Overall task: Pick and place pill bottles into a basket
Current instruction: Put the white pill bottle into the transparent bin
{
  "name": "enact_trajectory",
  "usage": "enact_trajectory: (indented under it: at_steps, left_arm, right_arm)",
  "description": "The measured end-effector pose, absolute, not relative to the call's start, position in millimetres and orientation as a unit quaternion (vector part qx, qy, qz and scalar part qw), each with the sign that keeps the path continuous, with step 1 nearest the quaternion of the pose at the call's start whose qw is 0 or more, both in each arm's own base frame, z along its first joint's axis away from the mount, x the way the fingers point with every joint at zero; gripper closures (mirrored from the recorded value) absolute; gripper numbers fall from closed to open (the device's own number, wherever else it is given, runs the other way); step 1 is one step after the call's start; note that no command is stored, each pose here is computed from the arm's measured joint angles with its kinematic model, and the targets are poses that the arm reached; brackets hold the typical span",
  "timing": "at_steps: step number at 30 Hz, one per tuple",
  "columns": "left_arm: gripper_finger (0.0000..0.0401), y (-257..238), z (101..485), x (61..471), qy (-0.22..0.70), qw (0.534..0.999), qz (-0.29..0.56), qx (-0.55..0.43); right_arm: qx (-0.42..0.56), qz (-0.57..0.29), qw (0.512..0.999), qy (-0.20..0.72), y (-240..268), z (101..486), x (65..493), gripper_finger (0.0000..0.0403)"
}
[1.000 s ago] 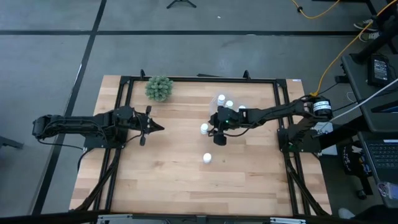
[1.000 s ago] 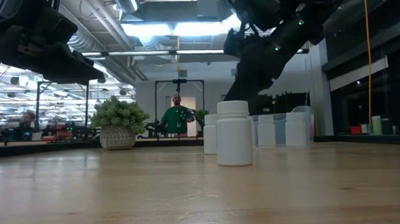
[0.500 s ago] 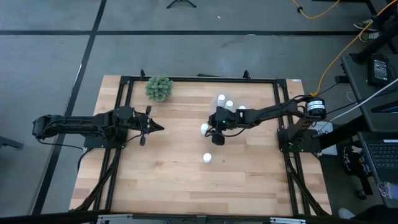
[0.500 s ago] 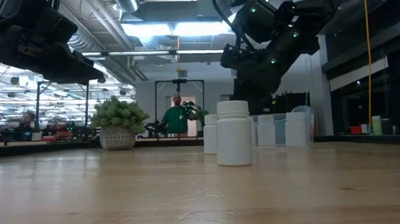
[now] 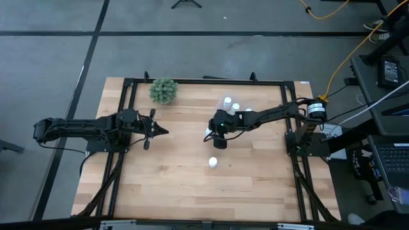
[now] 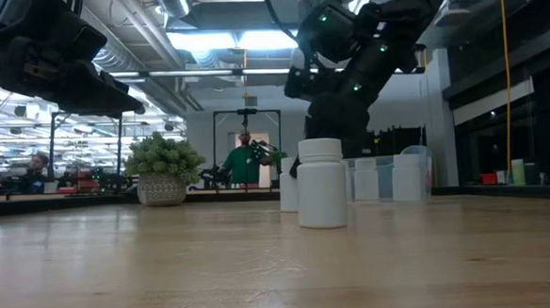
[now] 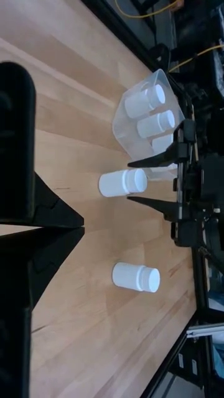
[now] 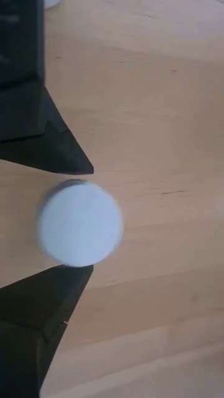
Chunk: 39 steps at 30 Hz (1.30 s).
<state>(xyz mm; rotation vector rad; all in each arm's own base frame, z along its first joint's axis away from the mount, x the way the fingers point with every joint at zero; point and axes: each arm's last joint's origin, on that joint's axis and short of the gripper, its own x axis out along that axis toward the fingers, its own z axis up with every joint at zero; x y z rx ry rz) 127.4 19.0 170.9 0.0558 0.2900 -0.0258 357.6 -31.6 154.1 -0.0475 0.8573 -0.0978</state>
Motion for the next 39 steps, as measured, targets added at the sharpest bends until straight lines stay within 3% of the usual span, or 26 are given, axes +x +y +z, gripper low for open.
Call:
enact_trajectory:
  at_steps: [13,25,34,39]
  left_arm:
    - [0.0399,19,171,127,0.146,0.989,-0.013,0.027]
    - [0.0399,19,170,127,0.146,0.989,-0.013,0.027]
    - [0.0399,19,170,127,0.146,0.989,-0.013,0.027]
    - [0.0399,19,170,127,0.147,0.989,-0.013,0.027]
  right_arm:
    - [-0.045,-0.039,0.915,0.399,-32,162,364,0.0163]
    - [-0.042,-0.037,0.908,0.415,-32,161,362,0.0241]
    - [-0.039,-0.031,0.908,0.415,-31,164,360,0.0246]
    - [-0.033,-0.012,0.919,0.392,-30,189,361,0.0246]
